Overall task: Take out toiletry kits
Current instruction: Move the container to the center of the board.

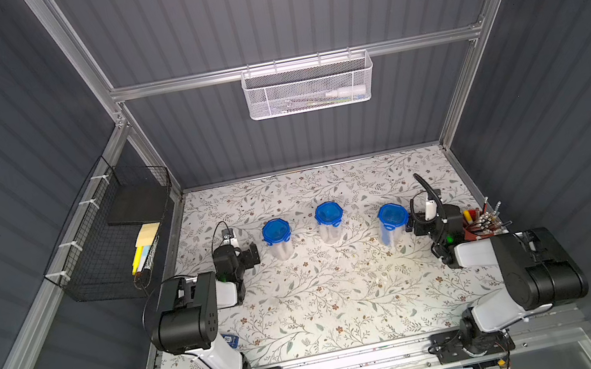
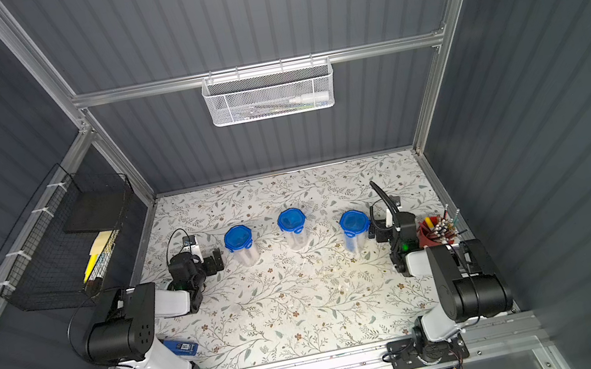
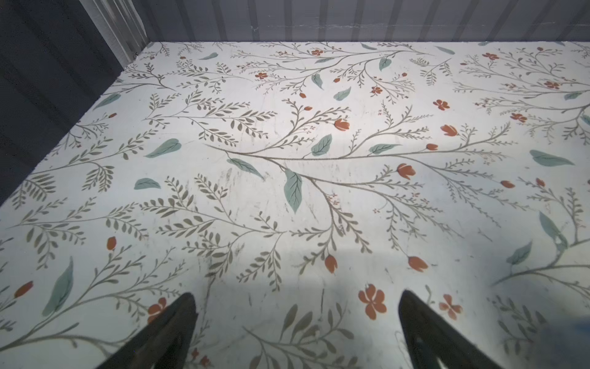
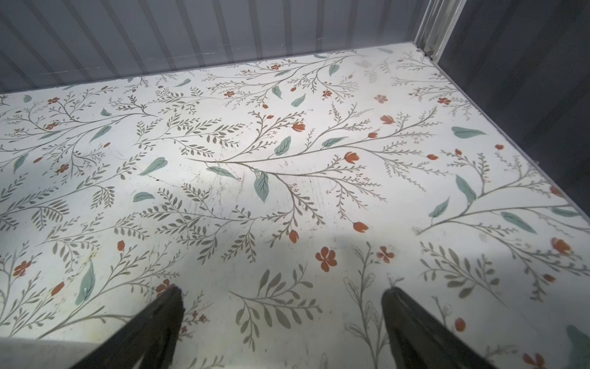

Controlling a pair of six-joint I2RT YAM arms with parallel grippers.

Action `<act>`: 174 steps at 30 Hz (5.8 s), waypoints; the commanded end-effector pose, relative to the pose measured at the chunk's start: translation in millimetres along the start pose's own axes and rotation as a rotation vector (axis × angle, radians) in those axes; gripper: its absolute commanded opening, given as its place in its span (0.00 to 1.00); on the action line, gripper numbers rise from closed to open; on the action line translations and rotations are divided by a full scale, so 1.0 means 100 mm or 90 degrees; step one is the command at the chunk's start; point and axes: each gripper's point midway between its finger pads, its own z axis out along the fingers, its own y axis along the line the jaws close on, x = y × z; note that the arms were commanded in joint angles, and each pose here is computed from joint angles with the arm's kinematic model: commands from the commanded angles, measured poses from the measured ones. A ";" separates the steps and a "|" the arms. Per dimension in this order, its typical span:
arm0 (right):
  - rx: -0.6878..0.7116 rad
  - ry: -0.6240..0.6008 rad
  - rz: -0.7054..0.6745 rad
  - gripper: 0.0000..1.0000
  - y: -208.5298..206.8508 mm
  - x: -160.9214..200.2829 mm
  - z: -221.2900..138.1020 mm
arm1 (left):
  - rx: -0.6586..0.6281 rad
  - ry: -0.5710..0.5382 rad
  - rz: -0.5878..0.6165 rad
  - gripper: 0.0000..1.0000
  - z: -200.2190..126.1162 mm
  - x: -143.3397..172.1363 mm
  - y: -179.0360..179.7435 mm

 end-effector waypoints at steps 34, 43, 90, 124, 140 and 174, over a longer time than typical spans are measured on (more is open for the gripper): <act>-0.008 -0.062 -0.014 0.99 0.03 -0.32 0.02 | -0.003 -0.006 0.017 1.00 0.05 -0.17 0.03; 0.086 0.037 0.058 0.99 -0.16 -0.55 -0.20 | -0.073 -0.002 -0.050 1.00 -0.15 -0.74 0.17; -0.371 0.099 -0.103 0.78 2.88 -0.91 -1.18 | 0.063 0.187 -0.287 0.95 -0.31 -1.46 -0.43; -0.270 0.267 -0.222 0.09 3.58 0.45 -0.57 | 0.109 0.236 -0.303 0.86 -0.47 -1.17 -0.61; -0.231 0.249 -0.236 0.13 3.58 0.62 -0.08 | 0.115 0.237 -0.304 0.88 -0.44 -1.16 -0.62; -0.221 0.284 -0.158 0.18 3.11 0.48 0.41 | 0.119 0.235 -0.315 0.91 -0.49 -1.17 -0.63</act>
